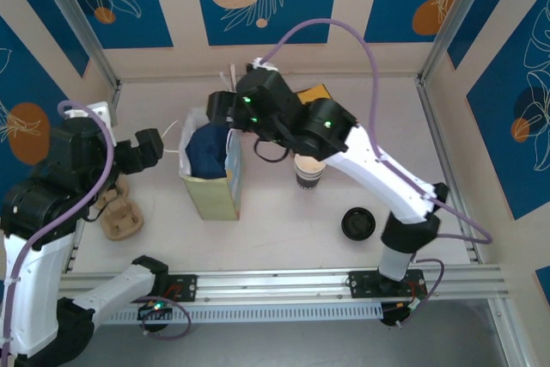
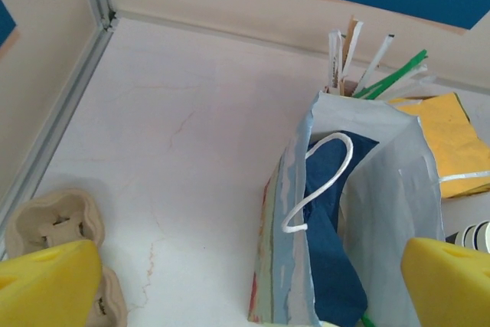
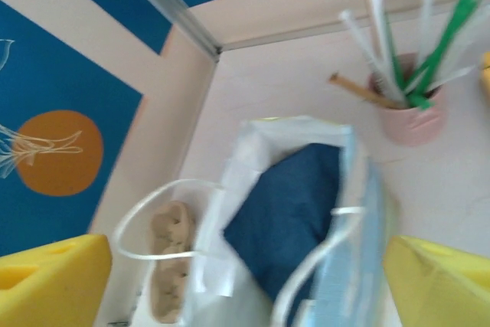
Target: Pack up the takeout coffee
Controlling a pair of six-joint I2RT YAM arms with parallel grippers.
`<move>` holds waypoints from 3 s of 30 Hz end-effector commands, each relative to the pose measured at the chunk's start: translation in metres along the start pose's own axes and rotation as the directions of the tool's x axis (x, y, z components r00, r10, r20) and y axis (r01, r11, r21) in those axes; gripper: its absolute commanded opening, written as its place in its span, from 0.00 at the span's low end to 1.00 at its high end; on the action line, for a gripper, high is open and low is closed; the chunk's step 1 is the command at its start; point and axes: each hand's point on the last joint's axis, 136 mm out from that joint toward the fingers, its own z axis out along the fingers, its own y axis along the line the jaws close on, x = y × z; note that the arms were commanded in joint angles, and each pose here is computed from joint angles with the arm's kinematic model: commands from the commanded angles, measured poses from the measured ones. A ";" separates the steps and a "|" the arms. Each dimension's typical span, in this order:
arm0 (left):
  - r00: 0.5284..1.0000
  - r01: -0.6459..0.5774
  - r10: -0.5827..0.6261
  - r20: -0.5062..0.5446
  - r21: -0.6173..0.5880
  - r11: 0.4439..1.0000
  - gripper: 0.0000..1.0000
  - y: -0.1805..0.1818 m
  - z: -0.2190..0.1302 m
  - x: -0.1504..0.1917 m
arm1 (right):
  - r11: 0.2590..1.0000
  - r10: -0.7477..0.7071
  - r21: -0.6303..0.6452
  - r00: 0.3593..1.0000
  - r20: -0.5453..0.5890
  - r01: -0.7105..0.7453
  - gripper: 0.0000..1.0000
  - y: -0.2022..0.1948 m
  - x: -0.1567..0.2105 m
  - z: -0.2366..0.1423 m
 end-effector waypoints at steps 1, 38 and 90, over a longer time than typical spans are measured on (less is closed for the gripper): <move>0.999 -0.041 0.041 -0.015 0.024 0.999 1.00 -0.012 0.014 -0.001 | 0.996 -0.029 0.081 0.997 0.071 0.023 0.97 -0.038 -0.014 -0.025; 0.977 0.059 -0.127 -0.170 -0.360 0.931 1.00 0.081 0.182 -0.005 | 0.807 0.054 0.581 0.992 0.113 -0.110 0.99 -0.397 0.033 -0.055; 0.941 -0.256 0.226 0.252 0.094 0.962 1.00 0.047 0.316 0.140 | 0.921 -0.328 0.296 0.915 0.233 0.255 0.99 -0.456 0.082 0.084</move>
